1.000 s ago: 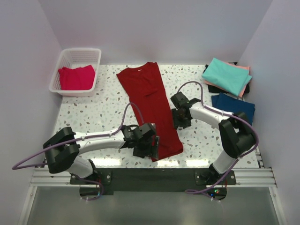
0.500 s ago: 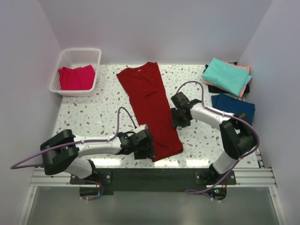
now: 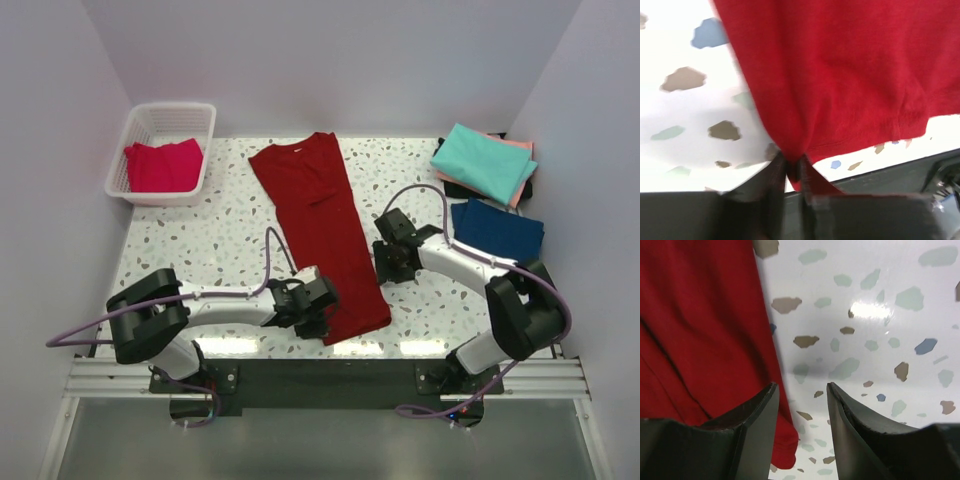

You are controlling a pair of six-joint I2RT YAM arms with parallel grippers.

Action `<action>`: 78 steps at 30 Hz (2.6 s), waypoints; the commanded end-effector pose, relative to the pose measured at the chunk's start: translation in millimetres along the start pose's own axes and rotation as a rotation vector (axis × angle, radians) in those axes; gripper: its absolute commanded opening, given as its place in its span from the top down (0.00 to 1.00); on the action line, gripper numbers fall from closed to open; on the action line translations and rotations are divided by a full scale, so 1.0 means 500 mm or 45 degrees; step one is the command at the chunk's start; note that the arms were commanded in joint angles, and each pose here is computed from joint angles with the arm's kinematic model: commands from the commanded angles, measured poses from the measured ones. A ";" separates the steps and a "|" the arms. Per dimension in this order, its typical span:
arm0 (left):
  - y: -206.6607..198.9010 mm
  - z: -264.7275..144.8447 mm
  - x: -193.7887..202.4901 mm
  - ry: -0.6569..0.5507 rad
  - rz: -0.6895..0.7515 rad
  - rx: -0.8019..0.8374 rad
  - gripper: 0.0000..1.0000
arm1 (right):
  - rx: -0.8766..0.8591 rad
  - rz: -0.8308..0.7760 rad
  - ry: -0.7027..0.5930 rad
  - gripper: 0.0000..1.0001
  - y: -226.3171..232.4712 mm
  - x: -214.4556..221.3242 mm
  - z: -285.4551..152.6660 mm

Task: Fold and stack the t-shirts
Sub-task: Fold the tshirt

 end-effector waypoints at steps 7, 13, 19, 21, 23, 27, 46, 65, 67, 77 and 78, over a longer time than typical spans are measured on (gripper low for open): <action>0.061 -0.014 0.036 0.063 -0.062 -0.257 1.00 | -0.163 0.030 0.058 0.53 -0.004 0.052 -0.015; 0.117 -0.030 0.067 0.073 -0.146 -0.321 1.00 | -0.296 -0.041 0.044 0.51 0.002 0.088 -0.055; 0.143 -0.027 0.086 0.087 -0.171 -0.316 1.00 | -0.470 -0.095 0.076 0.49 0.025 0.120 -0.098; 0.143 -0.025 0.085 0.088 -0.168 -0.321 1.00 | -0.466 -0.140 0.110 0.49 0.032 0.143 -0.097; 0.140 -0.023 0.084 0.086 -0.169 -0.318 1.00 | -0.457 -0.152 0.156 0.49 0.031 0.165 -0.089; 0.141 -0.022 0.085 0.084 -0.176 -0.319 1.00 | -0.439 -0.177 0.195 0.50 0.027 0.202 -0.085; 0.158 -0.018 0.097 0.086 -0.198 -0.307 1.00 | -0.439 -0.169 0.229 0.56 0.041 0.227 -0.042; 0.230 -0.045 0.137 0.098 -0.358 -0.392 1.00 | -0.286 -0.185 0.244 1.00 -0.010 0.264 -0.038; 0.234 -0.045 0.139 0.104 -0.360 -0.396 1.00 | -0.297 -0.183 0.251 1.00 -0.007 0.266 -0.037; 0.200 -0.053 0.119 0.038 -0.314 -0.357 1.00 | -0.400 -0.214 0.222 1.00 0.018 0.255 -0.065; 0.194 -0.057 0.114 0.020 -0.310 -0.357 1.00 | -0.407 -0.218 0.213 1.00 0.022 0.252 -0.071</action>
Point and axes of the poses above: each gripper's point midway between its finger pads, its own z axis out along the fingers, its own y axis along the line the jaws close on, x = y × z, the point moved 9 cm from there along -z, back along the fingers, and after that the axes turned 15 degrees about z, right-handed, at the moved point
